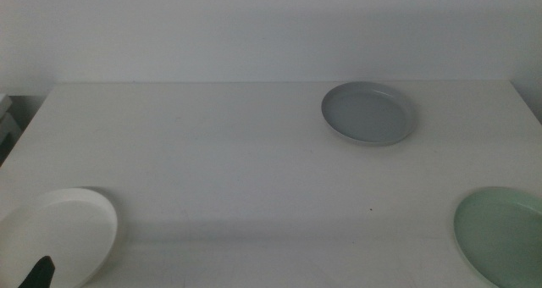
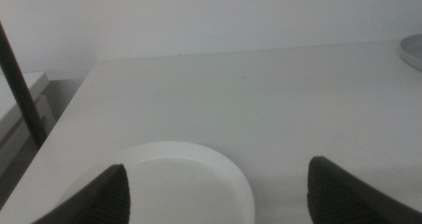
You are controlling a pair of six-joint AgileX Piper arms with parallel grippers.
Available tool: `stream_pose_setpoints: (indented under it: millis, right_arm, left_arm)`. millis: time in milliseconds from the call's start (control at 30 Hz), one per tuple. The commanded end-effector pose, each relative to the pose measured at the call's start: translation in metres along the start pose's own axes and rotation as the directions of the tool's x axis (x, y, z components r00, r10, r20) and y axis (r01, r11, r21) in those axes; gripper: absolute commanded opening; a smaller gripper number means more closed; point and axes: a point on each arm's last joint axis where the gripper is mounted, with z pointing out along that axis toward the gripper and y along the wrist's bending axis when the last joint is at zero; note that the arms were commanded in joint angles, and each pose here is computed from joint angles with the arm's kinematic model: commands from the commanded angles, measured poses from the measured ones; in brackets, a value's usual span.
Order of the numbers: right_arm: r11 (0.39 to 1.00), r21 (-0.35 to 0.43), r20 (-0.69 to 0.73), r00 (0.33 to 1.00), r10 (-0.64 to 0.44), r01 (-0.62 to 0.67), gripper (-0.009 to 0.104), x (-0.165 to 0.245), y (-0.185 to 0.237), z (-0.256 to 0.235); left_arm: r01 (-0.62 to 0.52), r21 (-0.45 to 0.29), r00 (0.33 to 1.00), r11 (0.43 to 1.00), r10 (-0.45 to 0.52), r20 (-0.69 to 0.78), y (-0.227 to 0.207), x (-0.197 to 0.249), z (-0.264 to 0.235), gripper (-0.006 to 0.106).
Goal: Stack the three bowls on top of each other.
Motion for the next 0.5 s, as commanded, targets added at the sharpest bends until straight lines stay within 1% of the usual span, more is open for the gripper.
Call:
stream_pose_setpoints:
  millis: [0,133,233,333,467]
  right_arm:
    - [1.000,0.000,0.087,0.996,-0.013,0.013,0.065,-0.017,0.000,-0.005]
    - [1.000,-0.014,-0.050,0.999,-0.012,0.011,0.065,-0.034,0.003,-0.009]
    - [1.000,-0.021,-0.161,0.987,-0.018,0.015,0.065,-0.050,0.004,-0.009]
    - [0.998,-0.011,-0.191,0.980,-0.058,0.057,0.065,-0.073,0.003,-0.005]
    - [0.998,-0.010,-0.214,0.975,-0.064,0.063,0.065,-0.101,0.004,0.008]
  left_arm:
    - [0.014,-0.004,0.996,1.000,-0.013,0.085,0.000,-0.006,-0.001,0.086]
    - [0.014,-0.004,0.996,1.000,-0.013,0.085,0.000,-0.006,-0.001,0.086]
    - [0.014,-0.004,0.996,1.000,-0.013,0.085,0.000,-0.006,-0.001,0.086]
    - [0.014,-0.004,0.996,1.000,-0.013,0.085,0.000,-0.006,-0.001,0.086]
    - [0.014,-0.004,0.996,1.000,-0.013,0.085,0.000,-0.006,-0.001,0.086]
